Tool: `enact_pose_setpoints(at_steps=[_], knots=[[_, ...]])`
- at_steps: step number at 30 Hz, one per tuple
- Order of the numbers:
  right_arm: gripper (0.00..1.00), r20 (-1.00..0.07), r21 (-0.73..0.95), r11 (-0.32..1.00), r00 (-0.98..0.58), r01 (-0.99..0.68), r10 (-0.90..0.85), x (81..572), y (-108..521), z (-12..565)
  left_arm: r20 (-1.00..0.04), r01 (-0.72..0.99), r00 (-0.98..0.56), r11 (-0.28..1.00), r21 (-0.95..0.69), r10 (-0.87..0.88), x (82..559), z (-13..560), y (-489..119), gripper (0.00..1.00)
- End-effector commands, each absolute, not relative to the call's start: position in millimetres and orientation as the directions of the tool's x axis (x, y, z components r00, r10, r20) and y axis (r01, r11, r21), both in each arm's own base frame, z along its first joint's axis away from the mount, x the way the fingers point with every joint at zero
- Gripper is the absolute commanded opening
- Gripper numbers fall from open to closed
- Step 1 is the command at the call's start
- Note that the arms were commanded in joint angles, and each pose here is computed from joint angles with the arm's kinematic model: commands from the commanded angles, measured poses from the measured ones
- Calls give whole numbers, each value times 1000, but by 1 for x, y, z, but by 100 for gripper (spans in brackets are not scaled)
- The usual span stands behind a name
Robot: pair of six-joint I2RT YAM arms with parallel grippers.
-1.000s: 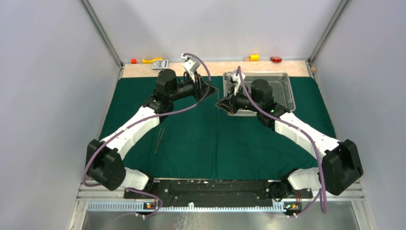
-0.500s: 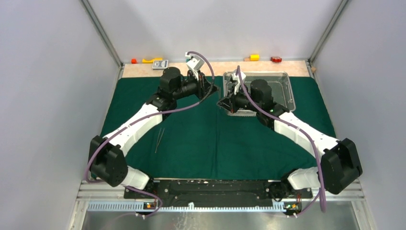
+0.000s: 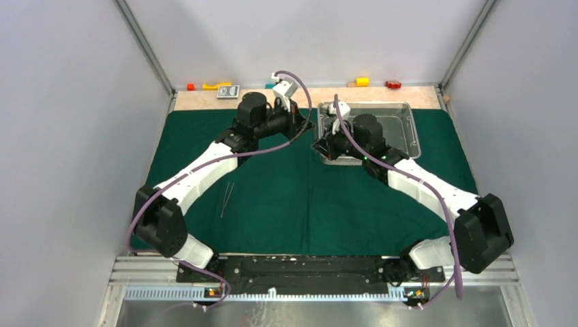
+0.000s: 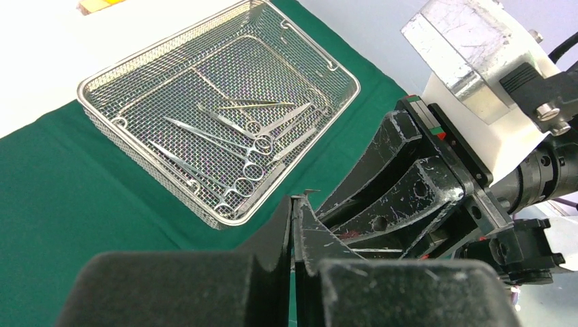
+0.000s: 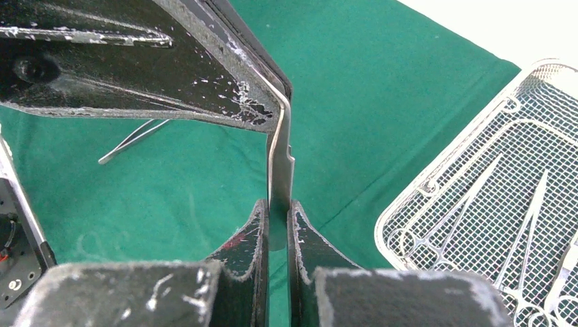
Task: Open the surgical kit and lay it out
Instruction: Place the medical item in the surgical kit.
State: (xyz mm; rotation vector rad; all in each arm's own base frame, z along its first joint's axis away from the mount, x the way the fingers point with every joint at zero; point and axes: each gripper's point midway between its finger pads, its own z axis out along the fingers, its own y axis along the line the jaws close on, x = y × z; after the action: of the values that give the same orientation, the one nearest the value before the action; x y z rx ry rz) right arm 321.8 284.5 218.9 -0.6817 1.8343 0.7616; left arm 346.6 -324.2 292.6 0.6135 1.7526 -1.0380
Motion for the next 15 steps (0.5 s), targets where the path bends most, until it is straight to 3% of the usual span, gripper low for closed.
enact_pose_setpoints(at_steps=[1, 6, 15], knots=[[0, -952, 182, 614, -295, -768, -86, 320, 297, 246, -931, 780, -353, 519, -349, -94, 357, 316, -329, 0], [4, -952, 179, 614, -292, -769, -88, 320, 297, 247, -932, 772, -348, 534, -344, -97, 358, 316, -326, 0], [41, -958, 139, 582, -257, -801, -125, 312, 295, 248, -943, 737, -326, 607, -299, -70, 358, 310, -308, 0]])
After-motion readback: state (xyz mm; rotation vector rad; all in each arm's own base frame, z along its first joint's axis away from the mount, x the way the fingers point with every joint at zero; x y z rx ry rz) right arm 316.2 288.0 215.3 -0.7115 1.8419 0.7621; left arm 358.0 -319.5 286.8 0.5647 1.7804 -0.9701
